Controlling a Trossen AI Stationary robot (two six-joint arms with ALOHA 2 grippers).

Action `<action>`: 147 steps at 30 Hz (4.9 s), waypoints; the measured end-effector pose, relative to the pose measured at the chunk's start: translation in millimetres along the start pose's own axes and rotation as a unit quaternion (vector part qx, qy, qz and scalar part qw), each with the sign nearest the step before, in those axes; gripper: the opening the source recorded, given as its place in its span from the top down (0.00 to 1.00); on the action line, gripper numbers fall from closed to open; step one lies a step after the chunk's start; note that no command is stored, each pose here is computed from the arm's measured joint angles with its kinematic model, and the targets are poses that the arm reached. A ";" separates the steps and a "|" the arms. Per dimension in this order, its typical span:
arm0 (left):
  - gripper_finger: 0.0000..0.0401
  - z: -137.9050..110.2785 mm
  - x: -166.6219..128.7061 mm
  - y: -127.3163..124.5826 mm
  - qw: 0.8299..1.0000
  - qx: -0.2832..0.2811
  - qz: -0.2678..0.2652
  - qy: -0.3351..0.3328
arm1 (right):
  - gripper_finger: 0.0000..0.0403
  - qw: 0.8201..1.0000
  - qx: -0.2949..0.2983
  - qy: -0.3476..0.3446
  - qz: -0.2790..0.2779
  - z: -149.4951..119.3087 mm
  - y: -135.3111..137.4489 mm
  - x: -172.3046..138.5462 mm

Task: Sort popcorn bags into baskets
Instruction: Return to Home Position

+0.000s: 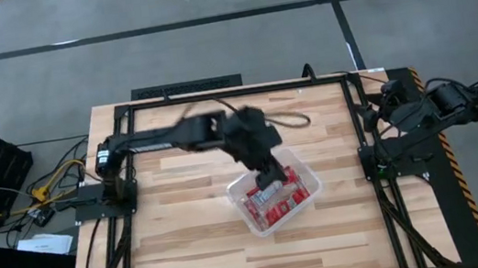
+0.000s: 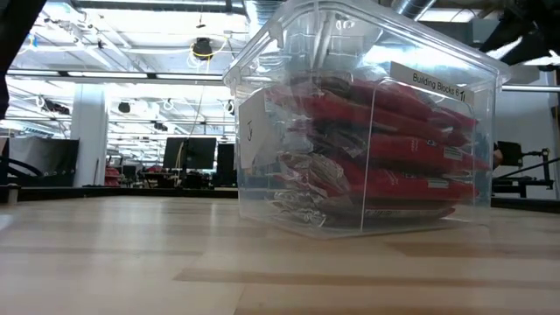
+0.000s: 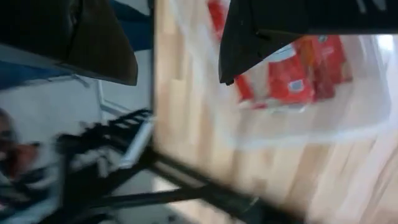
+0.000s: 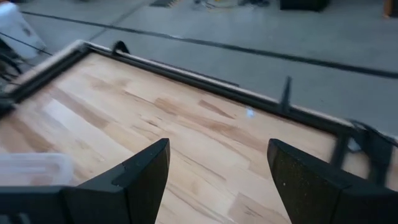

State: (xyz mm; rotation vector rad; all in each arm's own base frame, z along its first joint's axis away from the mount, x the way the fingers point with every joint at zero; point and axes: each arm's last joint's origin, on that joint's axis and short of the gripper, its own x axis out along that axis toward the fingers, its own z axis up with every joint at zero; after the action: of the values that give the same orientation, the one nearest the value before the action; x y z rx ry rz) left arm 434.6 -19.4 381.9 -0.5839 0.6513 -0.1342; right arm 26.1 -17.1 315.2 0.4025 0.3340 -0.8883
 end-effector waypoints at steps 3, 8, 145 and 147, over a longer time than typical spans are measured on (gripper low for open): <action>0.47 22.1 -37.5 -17.5 0.998 0.039 -0.044 -0.035 | 0.27 1.000 0.001 -0.014 0.021 4.4 5.9 -0.3; 0.47 39.1 -118.4 -50.9 0.971 0.204 -0.042 -0.117 | 0.27 0.999 -0.004 0.006 0.045 3.9 8.1 -0.5; 0.47 -322.3 -165.0 176.0 0.925 0.084 0.093 -0.359 | 0.27 0.944 0.109 -0.143 0.277 -125.8 36.0 93.3; 0.47 -322.3 -165.0 176.0 0.925 0.084 0.094 -0.359 | 0.27 0.944 0.109 -0.143 0.277 -125.8 36.0 93.3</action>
State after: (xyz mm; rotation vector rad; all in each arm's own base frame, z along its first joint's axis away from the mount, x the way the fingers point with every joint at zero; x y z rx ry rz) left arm 97.7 24.4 166.0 -0.3608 -0.0235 0.2000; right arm 95.3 -0.8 171.1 0.5298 -0.1497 -0.4183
